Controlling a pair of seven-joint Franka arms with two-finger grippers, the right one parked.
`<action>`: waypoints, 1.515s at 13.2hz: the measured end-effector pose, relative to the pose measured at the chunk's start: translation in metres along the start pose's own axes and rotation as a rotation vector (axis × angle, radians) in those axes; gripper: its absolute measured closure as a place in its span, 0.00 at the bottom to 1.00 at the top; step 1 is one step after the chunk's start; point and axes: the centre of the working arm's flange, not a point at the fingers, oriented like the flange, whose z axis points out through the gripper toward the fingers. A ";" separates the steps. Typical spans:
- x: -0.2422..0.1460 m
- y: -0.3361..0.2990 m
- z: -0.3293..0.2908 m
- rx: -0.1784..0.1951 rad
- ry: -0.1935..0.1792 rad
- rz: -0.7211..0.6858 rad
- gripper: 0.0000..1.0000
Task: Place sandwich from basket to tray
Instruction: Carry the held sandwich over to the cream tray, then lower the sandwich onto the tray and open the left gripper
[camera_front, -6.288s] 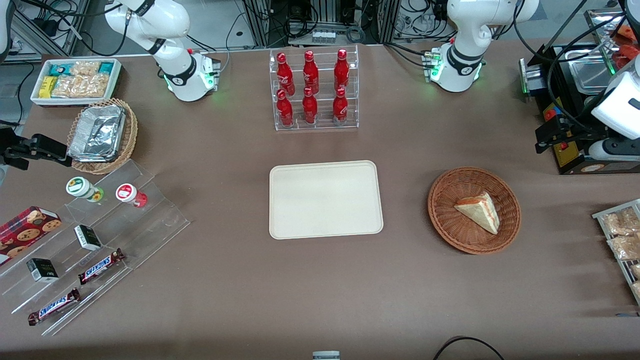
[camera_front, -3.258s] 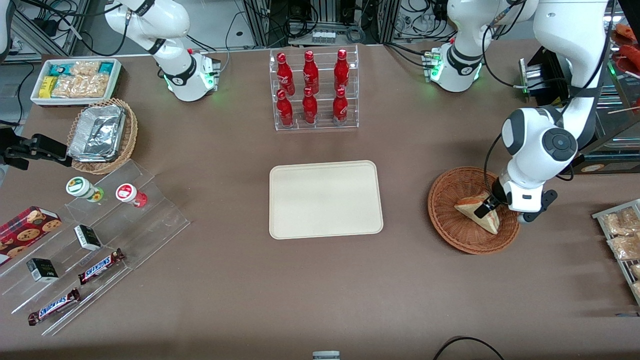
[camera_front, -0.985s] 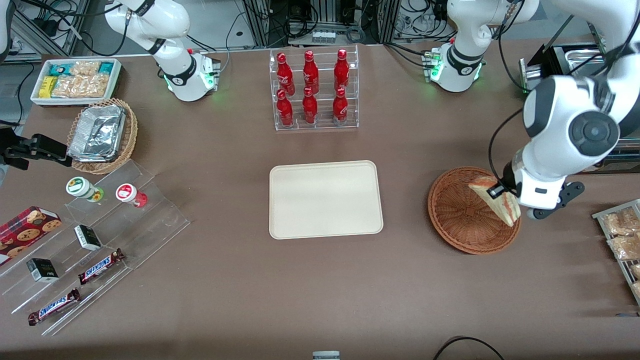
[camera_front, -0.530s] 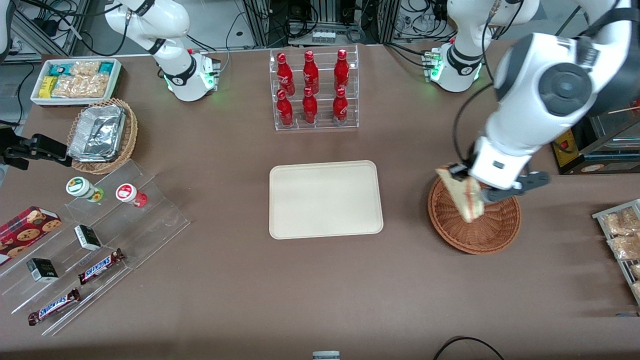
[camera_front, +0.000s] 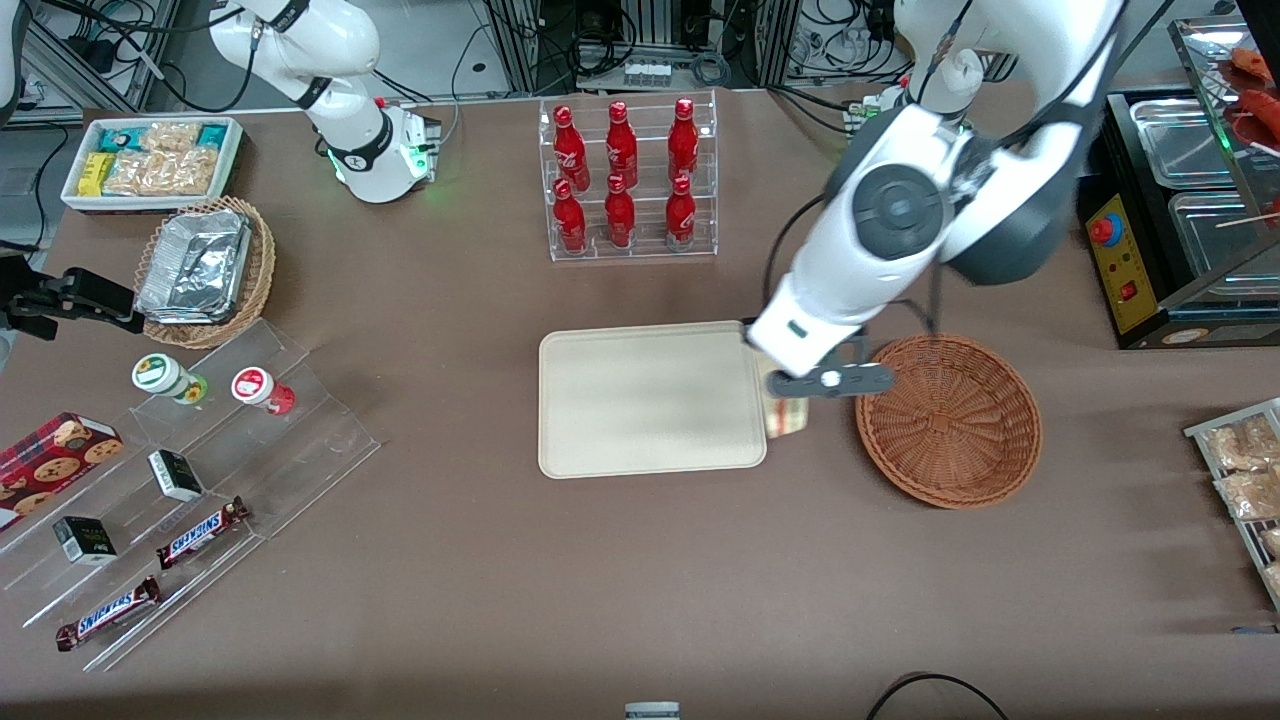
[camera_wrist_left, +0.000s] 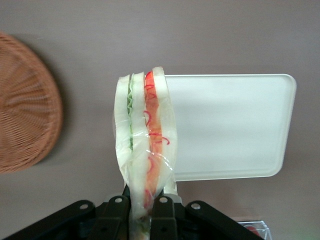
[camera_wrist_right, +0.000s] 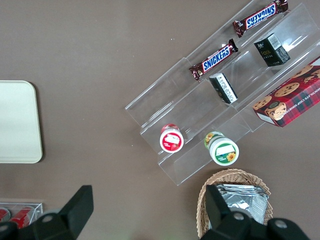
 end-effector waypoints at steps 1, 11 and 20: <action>0.000 0.019 0.017 -0.020 0.007 0.025 0.85; -0.021 0.121 0.176 -0.047 0.015 0.092 0.85; -0.030 0.128 0.236 0.005 -0.033 0.083 0.85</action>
